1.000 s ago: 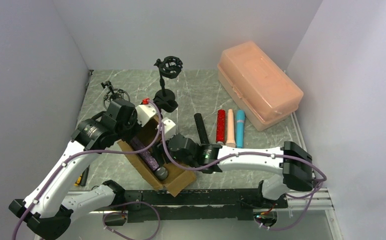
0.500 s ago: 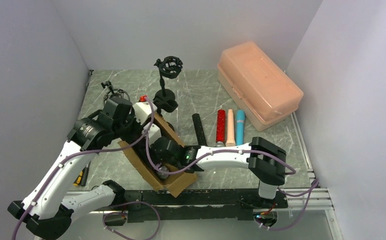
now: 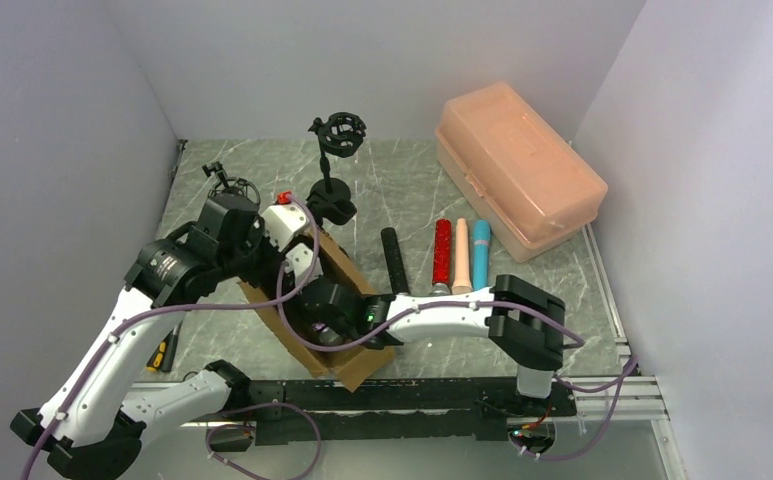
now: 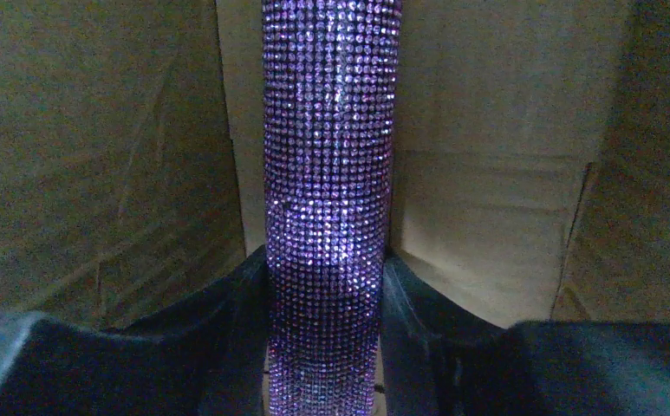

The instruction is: Attach the microphones to the stand

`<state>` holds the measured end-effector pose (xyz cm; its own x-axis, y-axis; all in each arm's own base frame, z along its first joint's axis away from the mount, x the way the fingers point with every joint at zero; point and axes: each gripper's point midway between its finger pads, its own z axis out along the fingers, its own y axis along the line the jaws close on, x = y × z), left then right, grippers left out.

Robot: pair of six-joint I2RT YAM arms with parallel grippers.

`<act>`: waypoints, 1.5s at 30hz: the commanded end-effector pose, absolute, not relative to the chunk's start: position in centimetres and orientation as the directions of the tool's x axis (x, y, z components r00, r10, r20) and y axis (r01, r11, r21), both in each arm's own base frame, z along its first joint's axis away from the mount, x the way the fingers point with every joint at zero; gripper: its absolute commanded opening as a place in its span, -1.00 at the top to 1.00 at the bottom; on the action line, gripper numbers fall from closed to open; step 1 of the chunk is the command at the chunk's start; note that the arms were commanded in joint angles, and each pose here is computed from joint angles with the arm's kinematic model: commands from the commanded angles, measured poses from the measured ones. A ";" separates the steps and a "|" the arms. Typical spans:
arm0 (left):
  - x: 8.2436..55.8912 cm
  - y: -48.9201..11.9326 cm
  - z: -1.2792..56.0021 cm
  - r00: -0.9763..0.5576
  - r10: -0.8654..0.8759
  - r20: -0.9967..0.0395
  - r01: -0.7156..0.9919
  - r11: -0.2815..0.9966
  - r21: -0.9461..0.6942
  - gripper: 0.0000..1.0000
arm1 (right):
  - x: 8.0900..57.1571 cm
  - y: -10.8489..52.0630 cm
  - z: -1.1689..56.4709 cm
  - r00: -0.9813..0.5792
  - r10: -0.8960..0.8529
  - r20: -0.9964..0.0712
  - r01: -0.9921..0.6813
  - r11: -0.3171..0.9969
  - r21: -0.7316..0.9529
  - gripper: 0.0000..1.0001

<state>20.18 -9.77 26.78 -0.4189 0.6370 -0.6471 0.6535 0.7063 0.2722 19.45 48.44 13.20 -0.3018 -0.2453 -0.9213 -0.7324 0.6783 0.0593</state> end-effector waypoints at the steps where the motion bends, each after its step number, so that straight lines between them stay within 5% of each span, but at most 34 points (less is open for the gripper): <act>1: 21.0 -10.7 29.6 -0.321 0.583 -0.747 0.633 0.718 0.289 1.00 | 20.2 46.1 16.6 -0.277 -0.184 -0.943 -0.686 0.725 0.060 0.71; 4: 21.6 -10.0 28.9 -0.314 0.615 -0.724 0.611 0.714 0.341 1.00 | 19.3 45.5 20.1 -0.282 -0.129 -0.951 -0.712 0.693 0.117 1.00; 11: 22.5 -9.1 27.3 -0.326 0.682 -0.655 0.594 0.687 0.419 1.00 | 16.4 42.4 26.9 -0.314 0.001 -0.949 -0.758 0.601 0.252 1.00; 19: 21.3 -9.3 25.7 -0.321 0.740 -0.592 0.673 0.618 0.407 1.00 | 17.3 36.4 28.8 -0.337 0.084 -0.938 -0.688 0.659 0.306 1.00; 31: 18.8 -10.3 25.3 -0.217 0.793 -0.569 0.795 0.481 0.368 1.00 | 32.0 27.8 20.0 -0.570 0.063 -0.819 -0.326 0.898 0.296 1.00; 45: 17.8 -11.1 23.8 -0.202 0.810 -0.550 0.850 0.424 0.312 1.00 | 39.3 26.1 9.9 -0.695 0.032 -0.718 -0.175 0.961 0.214 1.00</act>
<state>17.84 -10.36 23.81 -0.2216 0.8166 -0.5329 0.8374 0.4394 0.3251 36.38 24.50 7.45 -0.7465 -0.0200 -0.6651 -0.1680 0.9728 0.1593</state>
